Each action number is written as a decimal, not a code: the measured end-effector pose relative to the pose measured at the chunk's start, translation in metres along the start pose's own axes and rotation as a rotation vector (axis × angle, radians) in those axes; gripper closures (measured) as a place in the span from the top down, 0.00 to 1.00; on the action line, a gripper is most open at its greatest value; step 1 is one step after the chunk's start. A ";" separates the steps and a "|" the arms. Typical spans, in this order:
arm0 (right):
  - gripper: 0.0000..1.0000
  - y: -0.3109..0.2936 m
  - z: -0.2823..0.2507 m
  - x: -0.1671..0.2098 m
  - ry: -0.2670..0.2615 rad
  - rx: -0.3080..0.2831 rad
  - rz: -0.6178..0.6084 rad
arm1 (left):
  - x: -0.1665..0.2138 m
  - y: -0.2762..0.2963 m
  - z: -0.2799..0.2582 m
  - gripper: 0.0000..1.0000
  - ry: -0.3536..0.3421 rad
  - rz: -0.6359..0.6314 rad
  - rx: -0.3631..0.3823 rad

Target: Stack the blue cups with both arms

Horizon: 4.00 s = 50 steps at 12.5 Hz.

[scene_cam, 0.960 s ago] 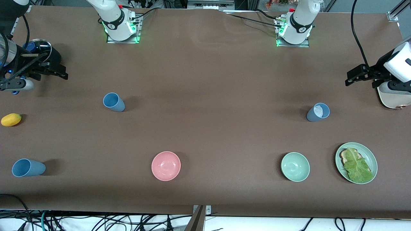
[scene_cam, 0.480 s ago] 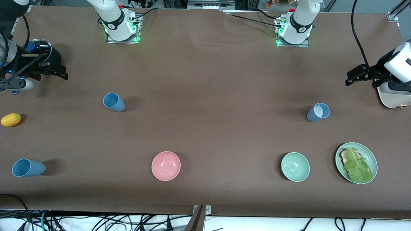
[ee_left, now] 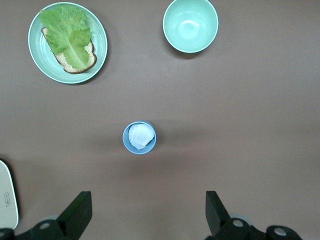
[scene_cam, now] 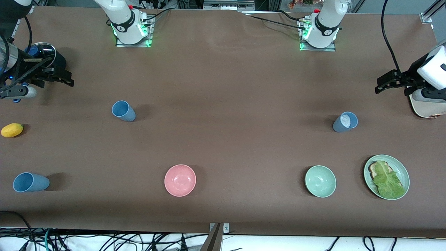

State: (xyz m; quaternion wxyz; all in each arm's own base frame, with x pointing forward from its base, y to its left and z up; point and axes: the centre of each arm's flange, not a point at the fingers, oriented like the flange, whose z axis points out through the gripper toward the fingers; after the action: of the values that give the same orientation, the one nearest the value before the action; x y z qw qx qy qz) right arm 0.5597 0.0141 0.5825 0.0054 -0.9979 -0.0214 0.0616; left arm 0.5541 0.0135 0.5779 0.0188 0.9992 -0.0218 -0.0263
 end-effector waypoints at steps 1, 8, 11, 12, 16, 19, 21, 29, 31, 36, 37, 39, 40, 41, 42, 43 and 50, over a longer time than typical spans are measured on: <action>1.00 0.000 0.000 0.000 0.000 0.000 0.000 | 0.000 0.000 0.000 1.00 0.000 0.000 0.000; 1.00 0.000 0.000 0.000 0.000 0.000 0.000 | 0.000 -0.001 0.000 1.00 0.000 -0.001 0.000; 1.00 0.000 0.000 0.000 0.000 0.000 0.000 | 0.000 -0.001 0.000 1.00 -0.001 -0.001 0.000; 1.00 0.000 0.000 0.000 0.000 0.000 0.000 | 0.000 -0.001 0.001 1.00 -0.001 -0.001 0.000; 1.00 0.000 0.000 0.000 0.000 0.000 0.000 | 0.001 -0.001 0.002 1.00 -0.003 -0.002 0.000; 1.00 0.000 0.000 0.000 0.000 0.000 0.000 | 0.001 -0.001 0.002 1.00 -0.004 -0.002 0.000; 1.00 0.000 0.000 0.000 0.000 0.000 0.000 | 0.001 -0.001 0.003 1.00 -0.005 -0.002 0.000; 1.00 0.000 0.000 0.000 0.000 0.000 0.000 | 0.001 -0.007 0.003 1.00 -0.005 -0.013 -0.001; 1.00 0.000 0.000 0.000 -0.001 0.000 0.000 | 0.001 -0.009 0.003 1.00 -0.005 -0.017 -0.001; 1.00 0.002 0.006 0.003 -0.011 0.001 0.004 | 0.001 -0.009 0.003 1.00 -0.005 -0.017 -0.001; 1.00 0.004 0.007 0.004 -0.013 0.001 0.007 | 0.001 -0.009 0.003 1.00 -0.005 -0.017 -0.001; 1.00 0.009 0.018 0.010 -0.032 0.003 0.015 | 0.001 -0.009 0.003 1.00 -0.005 -0.017 -0.001; 1.00 0.009 0.031 0.018 -0.052 0.005 0.016 | 0.001 -0.010 0.003 1.00 -0.005 -0.017 -0.001; 1.00 0.009 0.046 0.027 -0.069 0.006 0.014 | 0.001 -0.010 0.003 1.00 -0.006 -0.017 -0.001; 1.00 0.010 0.062 0.036 -0.080 0.007 0.015 | 0.001 -0.010 0.003 1.00 -0.006 -0.017 -0.001; 1.00 0.011 0.076 0.043 -0.085 0.008 0.015 | 0.001 -0.010 0.003 1.00 -0.006 -0.017 -0.001; 1.00 0.008 0.214 0.027 -0.039 0.004 0.013 | 0.013 -0.025 0.032 1.00 -0.059 -0.052 -0.004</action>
State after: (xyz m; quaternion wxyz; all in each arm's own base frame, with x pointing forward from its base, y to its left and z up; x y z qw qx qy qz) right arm 0.5602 0.0089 0.3667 0.0068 -0.9966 -0.0148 0.0812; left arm 0.5660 0.0366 0.5446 0.0194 0.9982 0.0039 -0.0560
